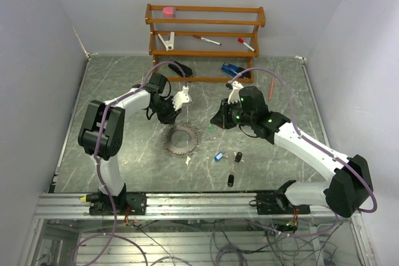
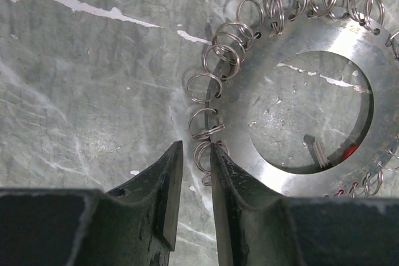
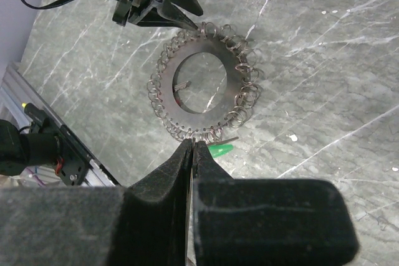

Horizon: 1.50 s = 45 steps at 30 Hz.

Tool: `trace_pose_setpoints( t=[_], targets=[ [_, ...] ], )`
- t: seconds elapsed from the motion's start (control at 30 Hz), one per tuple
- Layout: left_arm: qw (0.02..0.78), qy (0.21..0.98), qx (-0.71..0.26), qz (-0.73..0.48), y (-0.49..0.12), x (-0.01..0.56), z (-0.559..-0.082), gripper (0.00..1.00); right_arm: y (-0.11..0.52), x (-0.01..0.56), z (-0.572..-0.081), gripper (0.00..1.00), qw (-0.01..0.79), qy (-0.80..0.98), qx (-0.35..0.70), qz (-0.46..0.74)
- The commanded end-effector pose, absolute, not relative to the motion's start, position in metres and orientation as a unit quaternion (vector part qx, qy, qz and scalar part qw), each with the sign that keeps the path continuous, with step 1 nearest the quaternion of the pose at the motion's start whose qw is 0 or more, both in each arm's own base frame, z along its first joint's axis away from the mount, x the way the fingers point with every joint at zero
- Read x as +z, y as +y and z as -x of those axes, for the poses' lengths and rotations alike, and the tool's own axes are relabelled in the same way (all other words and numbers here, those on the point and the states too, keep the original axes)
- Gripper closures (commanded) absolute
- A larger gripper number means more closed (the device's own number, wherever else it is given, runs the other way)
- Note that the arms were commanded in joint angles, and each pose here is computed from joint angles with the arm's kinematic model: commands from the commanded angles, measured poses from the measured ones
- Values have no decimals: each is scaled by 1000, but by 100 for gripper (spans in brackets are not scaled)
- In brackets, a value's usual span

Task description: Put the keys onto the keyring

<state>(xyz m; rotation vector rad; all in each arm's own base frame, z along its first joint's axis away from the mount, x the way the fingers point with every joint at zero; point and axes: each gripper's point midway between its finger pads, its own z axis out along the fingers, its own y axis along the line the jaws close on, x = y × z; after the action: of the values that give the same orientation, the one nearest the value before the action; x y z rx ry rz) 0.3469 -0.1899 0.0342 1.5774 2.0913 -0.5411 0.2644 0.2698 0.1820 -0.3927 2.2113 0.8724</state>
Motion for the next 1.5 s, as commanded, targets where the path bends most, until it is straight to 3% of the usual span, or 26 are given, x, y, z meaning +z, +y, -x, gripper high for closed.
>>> trace_pose_setpoints(
  t=[0.0, 0.37, 0.5, 0.6, 1.1, 1.47],
  targets=[
    [236, 739, -220, -591, -199, 37, -347, 65, 272, 190, -271, 100, 374, 848, 343, 157],
    [226, 730, -239, -599, -204, 27, -345, 68, 271, 189, -272, 100, 373, 849, 340, 157],
    [225, 726, -249, -600, -208, 29, -346, 82, 270, 189, -273, 100, 374, 849, 340, 156],
    [224, 725, -261, -597, -213, 32, -346, 87, 271, 188, -272, 100, 372, 849, 341, 156],
    [200, 717, -292, -601, -243, 34, -323, 87, 266, 191, -272, 100, 375, 849, 337, 156],
    [230, 754, -268, -553, -240, 76, -328, 85, 268, 189, -272, 100, 372, 849, 342, 157]
  ],
)
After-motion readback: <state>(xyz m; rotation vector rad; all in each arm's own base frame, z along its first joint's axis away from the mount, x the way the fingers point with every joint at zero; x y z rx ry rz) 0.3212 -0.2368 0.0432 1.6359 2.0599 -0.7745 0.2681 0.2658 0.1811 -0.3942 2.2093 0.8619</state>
